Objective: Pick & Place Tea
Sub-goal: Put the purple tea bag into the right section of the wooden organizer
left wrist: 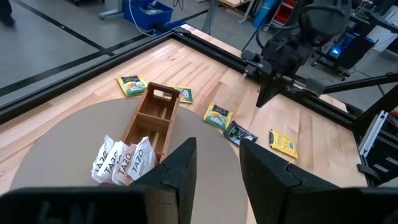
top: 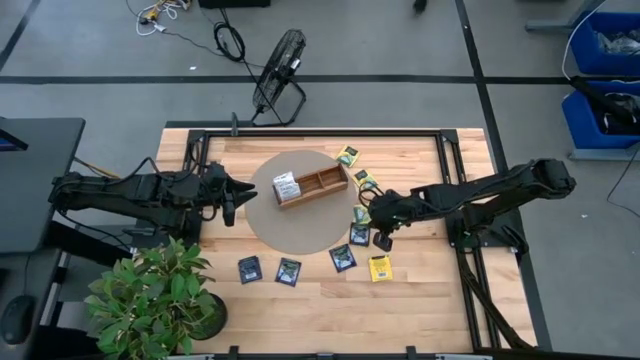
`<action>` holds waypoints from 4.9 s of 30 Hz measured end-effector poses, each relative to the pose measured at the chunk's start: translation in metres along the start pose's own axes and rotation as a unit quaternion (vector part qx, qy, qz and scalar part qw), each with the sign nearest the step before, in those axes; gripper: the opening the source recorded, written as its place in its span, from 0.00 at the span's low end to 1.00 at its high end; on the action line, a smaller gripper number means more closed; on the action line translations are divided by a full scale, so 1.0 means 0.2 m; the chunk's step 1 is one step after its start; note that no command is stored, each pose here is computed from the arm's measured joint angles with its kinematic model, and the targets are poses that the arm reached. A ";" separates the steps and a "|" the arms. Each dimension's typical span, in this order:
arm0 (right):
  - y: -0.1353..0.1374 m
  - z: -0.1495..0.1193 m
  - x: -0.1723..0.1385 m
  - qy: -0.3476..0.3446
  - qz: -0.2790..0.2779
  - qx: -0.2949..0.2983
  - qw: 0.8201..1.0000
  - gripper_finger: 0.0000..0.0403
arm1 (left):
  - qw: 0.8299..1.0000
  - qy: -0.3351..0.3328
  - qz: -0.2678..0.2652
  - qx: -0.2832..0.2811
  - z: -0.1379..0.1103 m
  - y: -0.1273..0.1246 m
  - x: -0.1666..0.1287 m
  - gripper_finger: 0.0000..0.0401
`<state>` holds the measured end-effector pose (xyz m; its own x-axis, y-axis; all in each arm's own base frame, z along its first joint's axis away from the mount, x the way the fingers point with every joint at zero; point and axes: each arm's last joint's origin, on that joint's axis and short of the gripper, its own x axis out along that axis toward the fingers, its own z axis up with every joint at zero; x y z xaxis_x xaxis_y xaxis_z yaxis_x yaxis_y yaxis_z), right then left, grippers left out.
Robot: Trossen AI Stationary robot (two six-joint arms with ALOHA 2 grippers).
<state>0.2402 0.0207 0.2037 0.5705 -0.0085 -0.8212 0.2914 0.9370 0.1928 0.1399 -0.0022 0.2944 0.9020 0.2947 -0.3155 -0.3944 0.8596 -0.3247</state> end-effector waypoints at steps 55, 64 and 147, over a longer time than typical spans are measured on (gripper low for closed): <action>0.12 -0.03 0.34 0.007 0.028 -0.136 0.990 0.56 | 0.999 0.032 0.025 -0.019 -0.04 0.02 0.00 0.31; 0.07 -0.05 0.45 0.042 0.027 -0.144 0.988 0.56 | 0.999 0.032 0.025 -0.023 -0.04 0.02 0.00 0.31; -0.50 0.51 0.48 -0.135 -0.251 -0.400 0.871 0.00 | 0.996 0.038 0.043 -0.069 -0.05 0.03 0.00 0.31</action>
<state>0.3433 -0.1097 0.1604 0.7171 -0.4682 -0.5163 -0.0107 0.7333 -0.6798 0.1352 -0.0008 0.2841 0.8499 0.3286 -0.4120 -0.4952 0.7653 -0.4112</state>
